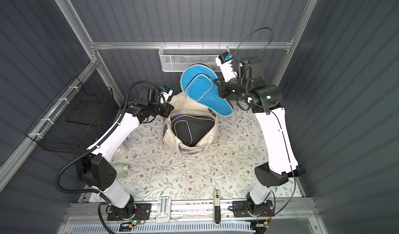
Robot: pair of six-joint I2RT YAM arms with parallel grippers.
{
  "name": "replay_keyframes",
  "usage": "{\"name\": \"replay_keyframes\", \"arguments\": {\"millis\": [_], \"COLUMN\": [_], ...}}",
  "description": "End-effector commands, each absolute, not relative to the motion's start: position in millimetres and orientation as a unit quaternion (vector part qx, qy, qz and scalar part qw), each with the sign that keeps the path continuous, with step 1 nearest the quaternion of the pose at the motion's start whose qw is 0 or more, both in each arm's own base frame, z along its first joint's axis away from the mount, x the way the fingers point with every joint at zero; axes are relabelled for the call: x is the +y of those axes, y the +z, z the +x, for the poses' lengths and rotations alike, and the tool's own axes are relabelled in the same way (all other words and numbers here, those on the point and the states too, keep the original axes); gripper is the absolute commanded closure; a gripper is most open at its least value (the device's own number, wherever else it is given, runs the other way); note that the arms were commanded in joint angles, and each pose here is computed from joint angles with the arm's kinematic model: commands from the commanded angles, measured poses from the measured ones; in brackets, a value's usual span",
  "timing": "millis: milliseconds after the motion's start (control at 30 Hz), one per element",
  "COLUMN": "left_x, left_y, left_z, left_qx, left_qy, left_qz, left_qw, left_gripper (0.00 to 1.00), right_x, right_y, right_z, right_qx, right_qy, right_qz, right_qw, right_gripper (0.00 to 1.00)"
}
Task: Remove the ping pong set from the canvas bag
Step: Place the ping pong set at the corner of the board.
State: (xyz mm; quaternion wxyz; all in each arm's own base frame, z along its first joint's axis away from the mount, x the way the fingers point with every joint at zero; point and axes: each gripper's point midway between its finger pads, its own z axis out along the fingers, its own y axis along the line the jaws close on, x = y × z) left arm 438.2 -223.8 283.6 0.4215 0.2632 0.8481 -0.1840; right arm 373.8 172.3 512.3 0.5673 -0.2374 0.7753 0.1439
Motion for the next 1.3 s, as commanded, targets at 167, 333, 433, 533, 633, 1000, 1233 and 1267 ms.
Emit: {"name": "replay_keyframes", "arguments": {"millis": [167, 333, 433, 533, 633, 1000, 1233, 1267], "left_x": [-231.2, -234.9, -236.0, -236.5, -237.2, -237.1, -236.6, -236.6], "left_y": [336.2, 340.0, 339.9, 340.7, 340.6, 337.9, 333.9, 333.5], "left_z": [435.4, 434.1, 434.0, 433.2, 431.4, 426.7, 425.4, 425.3], "left_qx": [0.795, 0.789, 0.788, 0.786, 0.785, 0.784, 0.786, 0.786], "left_qy": [-0.201, -0.211, -0.214, -0.216, -0.218, -0.223, -0.222, -0.222], "left_qz": [0.29, 0.295, 0.296, 0.297, 0.298, 0.301, 0.302, 0.302], "left_qw": [0.494, 0.497, 0.497, 0.498, 0.497, 0.496, 0.492, 0.491], "left_gripper": [1.0, 1.0, 1.0, 1.0, 1.0, 1.0, 1.0, 1.0], "right_x": [75.6, 18.3, -2.7, -16.1, -27.8, -34.5, -78.4, -86.0], "right_y": [567.1, 526.8, 489.9, 450.7, 413.2, 342.8, 306.3, 301.0], "right_z": [360.5, 364.8, 365.7, 366.5, 373.1, 441.9, 493.5, 498.9], "right_qx": [0.75, 0.779, 0.793, 0.805, 0.812, 0.809, 0.805, 0.805], "right_qy": [0.063, 0.022, 0.035, 0.058, 0.09, 0.252, 0.318, 0.322], "right_qz": [-0.091, -0.012, 0.022, 0.048, 0.068, 0.06, 0.096, 0.101], "right_qw": [0.652, 0.627, 0.608, 0.588, 0.573, 0.528, 0.492, 0.488], "right_gripper": [1.0, 1.0, 1.0, 1.0, 1.0, 1.0, 1.0, 1.0]}}
